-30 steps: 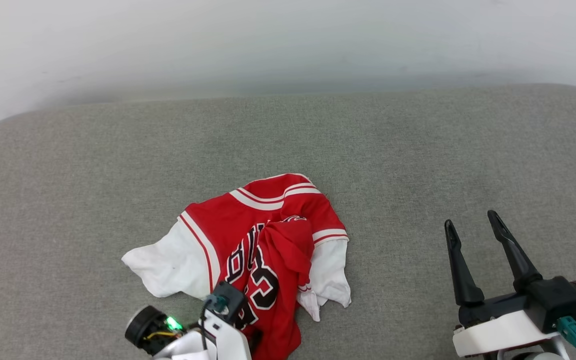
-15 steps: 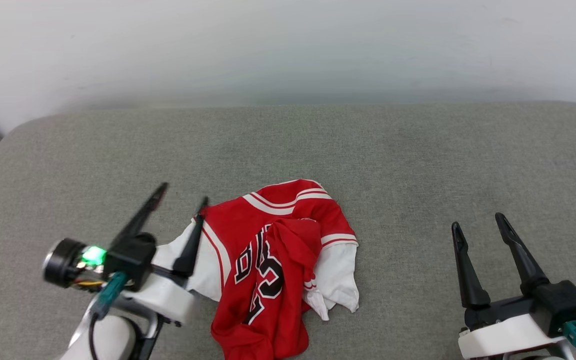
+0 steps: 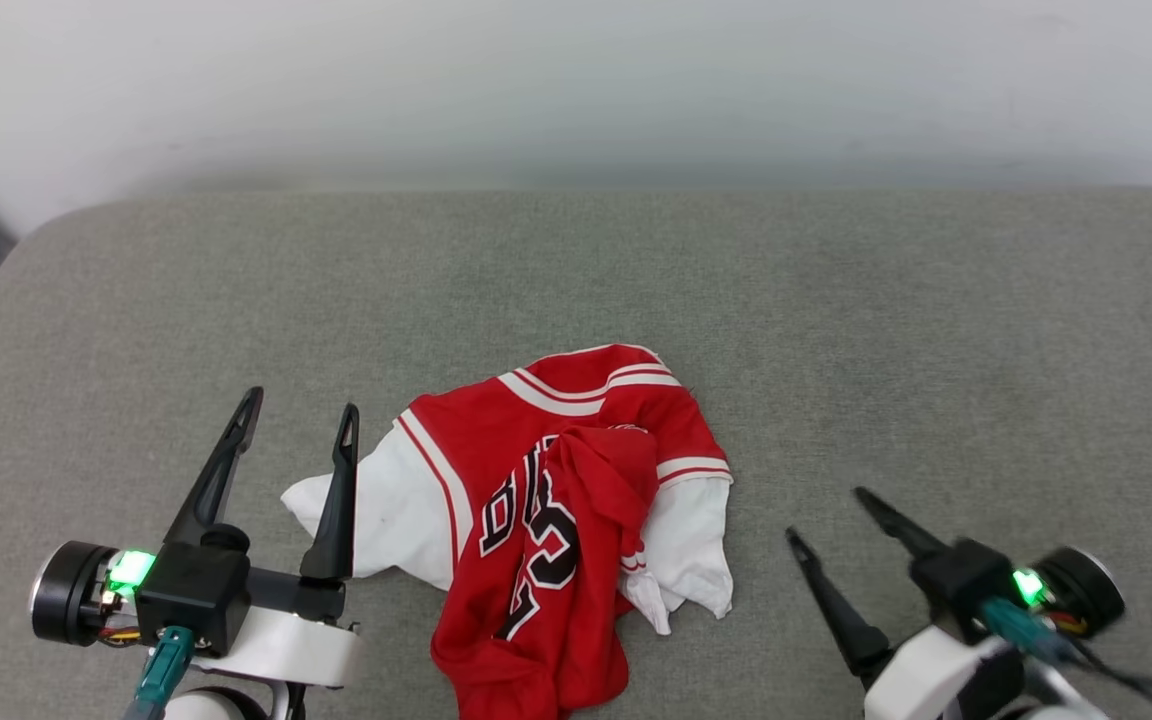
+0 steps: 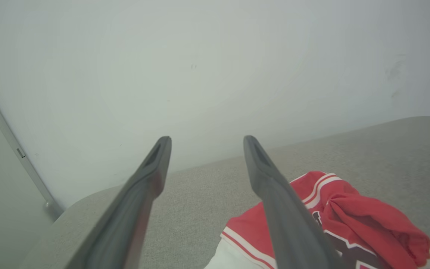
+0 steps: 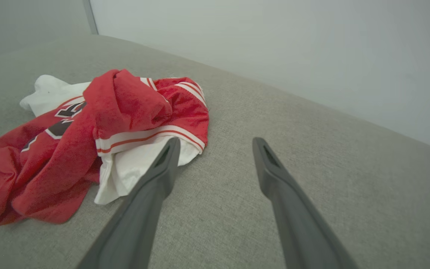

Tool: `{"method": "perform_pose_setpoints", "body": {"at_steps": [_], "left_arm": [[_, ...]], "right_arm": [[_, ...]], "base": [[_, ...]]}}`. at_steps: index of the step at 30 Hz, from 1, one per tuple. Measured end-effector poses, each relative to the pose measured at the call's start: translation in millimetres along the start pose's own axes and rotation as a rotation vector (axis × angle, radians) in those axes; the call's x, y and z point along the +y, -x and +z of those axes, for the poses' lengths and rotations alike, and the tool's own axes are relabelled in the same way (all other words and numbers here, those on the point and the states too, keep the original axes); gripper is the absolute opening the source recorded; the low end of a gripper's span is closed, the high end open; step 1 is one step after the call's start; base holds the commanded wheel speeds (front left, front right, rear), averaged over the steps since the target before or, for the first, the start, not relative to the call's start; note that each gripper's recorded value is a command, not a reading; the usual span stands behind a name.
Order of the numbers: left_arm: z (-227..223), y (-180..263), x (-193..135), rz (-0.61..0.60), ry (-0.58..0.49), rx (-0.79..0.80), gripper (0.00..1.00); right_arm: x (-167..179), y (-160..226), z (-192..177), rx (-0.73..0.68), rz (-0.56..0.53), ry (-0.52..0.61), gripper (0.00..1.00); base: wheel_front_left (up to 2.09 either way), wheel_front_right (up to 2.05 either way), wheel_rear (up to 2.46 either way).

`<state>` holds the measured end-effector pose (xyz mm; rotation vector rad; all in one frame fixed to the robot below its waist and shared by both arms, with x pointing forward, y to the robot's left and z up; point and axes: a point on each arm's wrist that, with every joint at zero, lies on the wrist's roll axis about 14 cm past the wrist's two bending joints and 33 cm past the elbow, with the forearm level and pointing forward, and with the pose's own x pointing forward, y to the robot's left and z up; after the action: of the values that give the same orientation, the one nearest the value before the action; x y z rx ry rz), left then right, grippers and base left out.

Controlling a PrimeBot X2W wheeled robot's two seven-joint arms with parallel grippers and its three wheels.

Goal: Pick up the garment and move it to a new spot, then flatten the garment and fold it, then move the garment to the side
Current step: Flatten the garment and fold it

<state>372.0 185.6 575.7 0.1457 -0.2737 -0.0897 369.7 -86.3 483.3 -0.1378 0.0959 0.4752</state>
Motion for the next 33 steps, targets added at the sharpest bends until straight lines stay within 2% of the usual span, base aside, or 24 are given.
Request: {"method": "perform_pose_setpoints", "body": {"at_steps": [3,7,9,12,15,17,23,29,30,31,32,33], "left_arm": [[-3,-2,-1,-0.001,0.006,0.004,1.00],[-7,-6,-1,0.000,0.015,0.007,1.00],[-9,-7,0,0.002,0.017,0.012,1.00],[-12,-7,3,0.017,0.020,0.019,1.00],[-16,-4,9,0.038,0.020,0.033,1.00],[-18,-3,12,0.047,0.019,0.041,1.00],[-27,5,21,0.088,0.011,0.077,1.00],[-34,14,33,0.133,0.001,0.109,1.00],[-35,15,34,0.135,0.001,0.112,1.00],[-35,15,35,0.139,-0.002,0.115,1.00],[-36,16,36,0.140,-0.003,0.117,1.00],[-36,16,36,0.141,-0.001,0.117,1.00]], "right_arm": [[10,-8,-11,0.157,0.105,0.017,1.00],[24,-15,-25,0.369,0.208,-0.041,1.00],[23,-17,-34,0.472,0.243,0.000,1.00],[32,-24,-43,0.588,0.299,0.015,1.00],[51,-30,-55,0.686,0.362,-0.050,1.00],[58,-31,-67,0.756,0.394,-0.029,1.00],[69,-45,-90,0.850,0.449,0.040,1.00],[77,-58,-103,0.884,0.483,0.067,1.00],[77,-59,-106,0.889,0.485,0.065,0.71],[77,-60,-107,0.890,0.484,0.065,0.19],[77,-61,-108,0.889,0.483,0.069,0.00],[76,-61,-108,0.886,0.480,0.076,0.00]], "base": [[0.00,0.00,0.00],[0.00,0.00,0.00],[0.00,0.00,0.00],[0.00,0.00,0.00],[0.00,0.00,0.00],[0.00,0.00,0.00],[0.00,0.00,0.00],[0.00,0.00,0.00],[0.00,0.00,0.00],[0.00,0.00,0.00],[0.00,0.00,0.00],[0.00,0.00,0.00]]}}
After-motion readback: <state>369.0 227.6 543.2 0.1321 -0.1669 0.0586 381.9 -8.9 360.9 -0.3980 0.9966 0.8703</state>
